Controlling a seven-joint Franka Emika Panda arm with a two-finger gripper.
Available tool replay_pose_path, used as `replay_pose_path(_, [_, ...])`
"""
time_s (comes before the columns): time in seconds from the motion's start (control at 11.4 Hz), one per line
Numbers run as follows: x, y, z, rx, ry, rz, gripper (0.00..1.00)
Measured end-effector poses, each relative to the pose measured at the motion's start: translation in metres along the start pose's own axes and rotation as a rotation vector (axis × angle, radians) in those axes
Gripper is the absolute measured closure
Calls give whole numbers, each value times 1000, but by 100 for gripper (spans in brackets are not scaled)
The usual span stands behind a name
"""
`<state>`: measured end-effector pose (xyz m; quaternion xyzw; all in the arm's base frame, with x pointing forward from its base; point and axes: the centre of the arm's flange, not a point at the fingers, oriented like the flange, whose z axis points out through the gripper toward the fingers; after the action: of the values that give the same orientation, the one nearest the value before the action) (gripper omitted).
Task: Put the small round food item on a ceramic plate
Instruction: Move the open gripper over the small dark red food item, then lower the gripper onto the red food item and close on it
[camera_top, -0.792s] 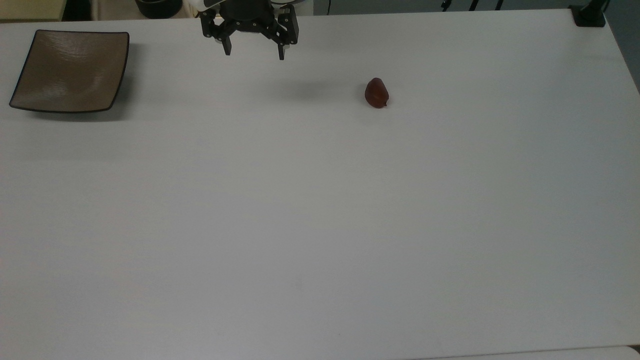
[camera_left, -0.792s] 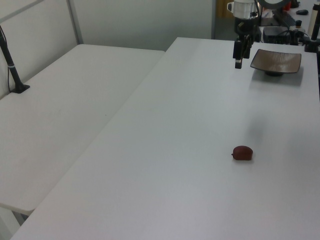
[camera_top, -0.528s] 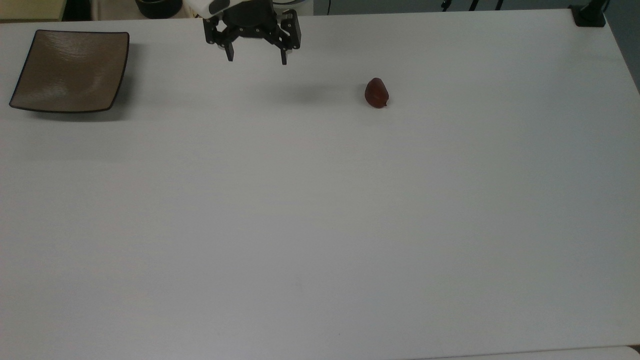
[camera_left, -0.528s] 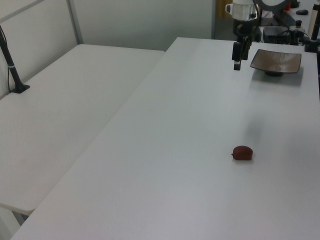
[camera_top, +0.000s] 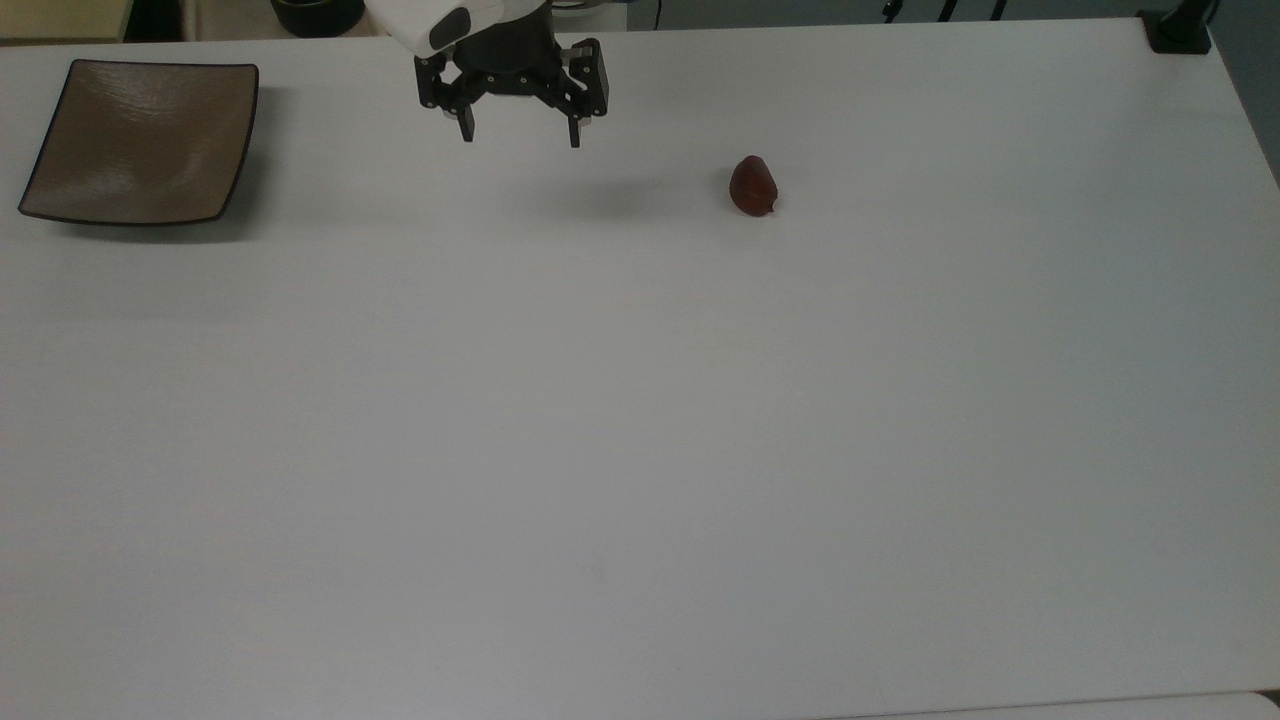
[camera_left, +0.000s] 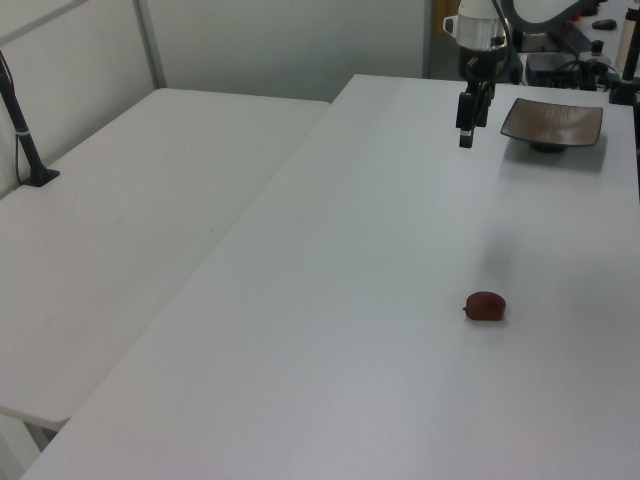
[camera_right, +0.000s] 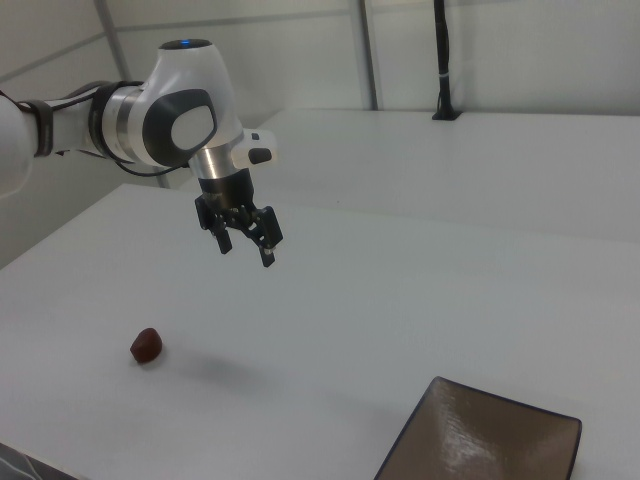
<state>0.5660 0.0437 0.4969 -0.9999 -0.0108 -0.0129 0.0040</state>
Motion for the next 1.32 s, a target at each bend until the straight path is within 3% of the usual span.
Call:
replay_pose_path(0.26, [-4, -28, 28, 4, 17, -50, 0])
replay_pose_path(0.7, [-30, -89, 59, 2, -39, -165, 0])
replay_pose_path(0.97, [-43, -118, 63, 38, -56, -196, 0])
replay_pose_path(1.32, [-76, -172, 90, 39, -120, -298, 0])
